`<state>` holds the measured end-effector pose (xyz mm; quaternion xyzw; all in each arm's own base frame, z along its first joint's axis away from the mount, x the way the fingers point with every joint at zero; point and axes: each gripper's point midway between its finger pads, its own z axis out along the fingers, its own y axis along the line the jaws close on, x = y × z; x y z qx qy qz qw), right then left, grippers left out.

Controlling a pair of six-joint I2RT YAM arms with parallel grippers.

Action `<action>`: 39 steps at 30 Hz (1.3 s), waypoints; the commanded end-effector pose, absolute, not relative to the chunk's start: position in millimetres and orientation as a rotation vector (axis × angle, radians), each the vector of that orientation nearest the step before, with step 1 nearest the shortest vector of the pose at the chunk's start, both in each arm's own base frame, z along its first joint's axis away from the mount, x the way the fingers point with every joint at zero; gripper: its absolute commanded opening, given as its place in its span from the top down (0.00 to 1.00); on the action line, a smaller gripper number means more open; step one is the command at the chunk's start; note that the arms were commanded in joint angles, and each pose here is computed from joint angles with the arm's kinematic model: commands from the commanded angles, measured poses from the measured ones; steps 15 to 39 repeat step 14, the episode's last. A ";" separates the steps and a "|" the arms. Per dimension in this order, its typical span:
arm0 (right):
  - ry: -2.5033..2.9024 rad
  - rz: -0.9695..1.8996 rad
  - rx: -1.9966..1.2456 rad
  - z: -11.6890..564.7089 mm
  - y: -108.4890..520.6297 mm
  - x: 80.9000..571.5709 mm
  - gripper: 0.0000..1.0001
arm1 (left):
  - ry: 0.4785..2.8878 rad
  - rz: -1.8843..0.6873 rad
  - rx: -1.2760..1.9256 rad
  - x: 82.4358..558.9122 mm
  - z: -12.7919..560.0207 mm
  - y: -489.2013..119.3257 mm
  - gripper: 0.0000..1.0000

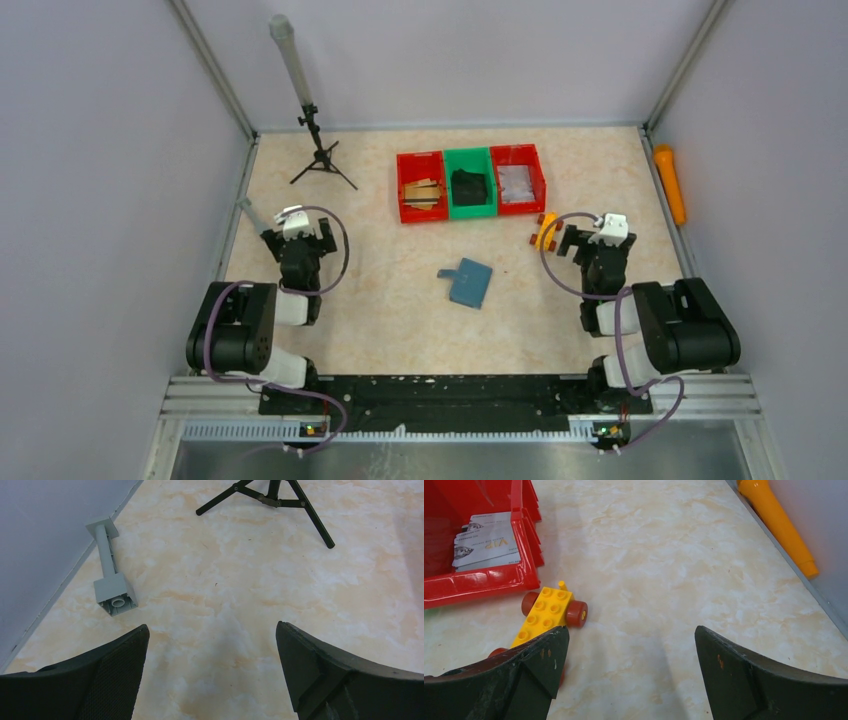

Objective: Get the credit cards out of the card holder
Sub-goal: Reset both arms

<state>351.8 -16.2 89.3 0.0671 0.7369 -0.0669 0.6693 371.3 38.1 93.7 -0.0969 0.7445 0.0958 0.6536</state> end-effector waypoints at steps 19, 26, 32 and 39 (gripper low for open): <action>1.605 -0.152 0.174 106.0 -20.2 361.7 0.01 | 1.639 0.197 -0.226 380.4 110.0 37.6 0.01; 1.605 -0.152 0.174 106.0 -20.2 361.7 0.01 | 1.639 0.197 -0.226 380.4 110.0 37.6 0.01; 1.605 -0.152 0.174 106.0 -20.2 361.7 0.01 | 1.639 0.197 -0.226 380.4 110.0 37.6 0.01; 1.605 -0.152 0.174 106.0 -20.2 361.7 0.01 | 1.639 0.197 -0.226 380.4 110.0 37.6 0.01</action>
